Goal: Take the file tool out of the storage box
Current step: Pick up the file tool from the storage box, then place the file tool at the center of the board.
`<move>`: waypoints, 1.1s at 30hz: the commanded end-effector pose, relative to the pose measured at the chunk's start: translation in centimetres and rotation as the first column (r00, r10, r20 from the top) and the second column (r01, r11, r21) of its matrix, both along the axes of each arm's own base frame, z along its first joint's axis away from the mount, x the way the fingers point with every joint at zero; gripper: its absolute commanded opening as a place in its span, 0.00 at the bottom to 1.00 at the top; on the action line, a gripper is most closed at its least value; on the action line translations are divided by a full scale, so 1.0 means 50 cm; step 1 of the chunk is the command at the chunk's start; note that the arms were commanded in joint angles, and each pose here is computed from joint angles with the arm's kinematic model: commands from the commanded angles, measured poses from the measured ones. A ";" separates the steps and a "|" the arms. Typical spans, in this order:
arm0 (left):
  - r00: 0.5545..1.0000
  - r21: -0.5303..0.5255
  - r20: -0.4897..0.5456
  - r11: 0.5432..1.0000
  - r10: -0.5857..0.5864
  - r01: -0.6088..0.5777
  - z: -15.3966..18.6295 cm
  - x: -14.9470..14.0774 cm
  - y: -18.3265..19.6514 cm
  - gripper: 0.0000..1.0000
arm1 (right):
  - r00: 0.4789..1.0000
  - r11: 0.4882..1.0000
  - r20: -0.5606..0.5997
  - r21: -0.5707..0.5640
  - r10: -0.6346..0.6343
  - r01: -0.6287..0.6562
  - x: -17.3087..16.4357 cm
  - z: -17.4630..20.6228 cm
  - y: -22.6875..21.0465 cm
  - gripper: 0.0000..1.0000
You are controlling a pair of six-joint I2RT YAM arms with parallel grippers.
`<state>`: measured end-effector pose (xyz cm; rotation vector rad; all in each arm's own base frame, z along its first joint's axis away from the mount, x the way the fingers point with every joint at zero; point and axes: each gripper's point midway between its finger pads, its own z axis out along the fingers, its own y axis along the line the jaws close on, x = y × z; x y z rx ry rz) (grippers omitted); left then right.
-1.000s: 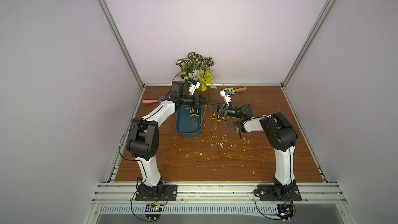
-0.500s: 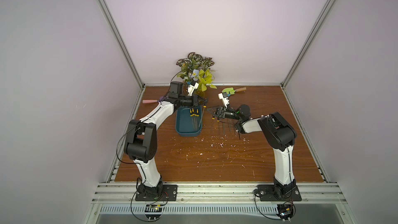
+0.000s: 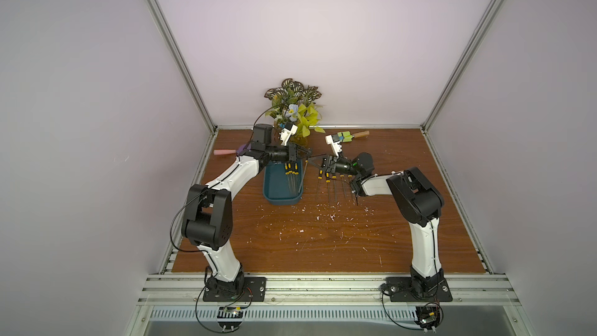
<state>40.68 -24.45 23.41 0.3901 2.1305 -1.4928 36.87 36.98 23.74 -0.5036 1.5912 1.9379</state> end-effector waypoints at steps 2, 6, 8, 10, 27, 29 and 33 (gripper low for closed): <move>0.999 -0.036 0.043 0.999 -0.015 0.017 0.035 -0.005 0.001 0.00 | 0.999 1.000 0.038 0.024 0.017 -0.018 -0.003 0.017 0.014 0.44; 0.999 -0.058 0.051 0.998 -0.020 0.023 0.044 -0.007 0.000 0.00 | 0.999 0.999 0.033 0.034 0.020 -0.021 -0.002 0.014 0.019 0.36; 0.998 -0.062 0.053 0.998 -0.023 0.027 0.046 -0.008 -0.001 0.00 | 0.999 0.999 0.033 0.050 0.016 -0.018 -0.002 0.018 0.016 0.33; 0.998 -0.064 0.051 0.997 -0.030 0.033 0.045 -0.010 -0.004 0.00 | 0.999 0.998 0.034 0.062 0.020 -0.022 -0.005 0.022 0.015 0.28; 0.964 0.254 0.154 0.935 0.215 -0.249 -0.009 0.051 0.095 1.00 | 0.976 0.841 -0.017 -0.511 -0.216 0.177 0.044 -0.140 -0.073 0.00; 0.945 0.313 0.178 0.895 0.275 -0.319 -0.018 0.065 0.126 1.00 | 0.963 0.704 0.043 -0.673 -0.268 0.226 0.057 -0.167 -0.118 0.00; 0.911 0.399 0.207 0.819 0.357 -0.412 -0.036 0.085 0.177 1.00 | 0.939 0.526 0.052 -0.817 -0.339 0.235 0.078 -0.188 -0.229 0.00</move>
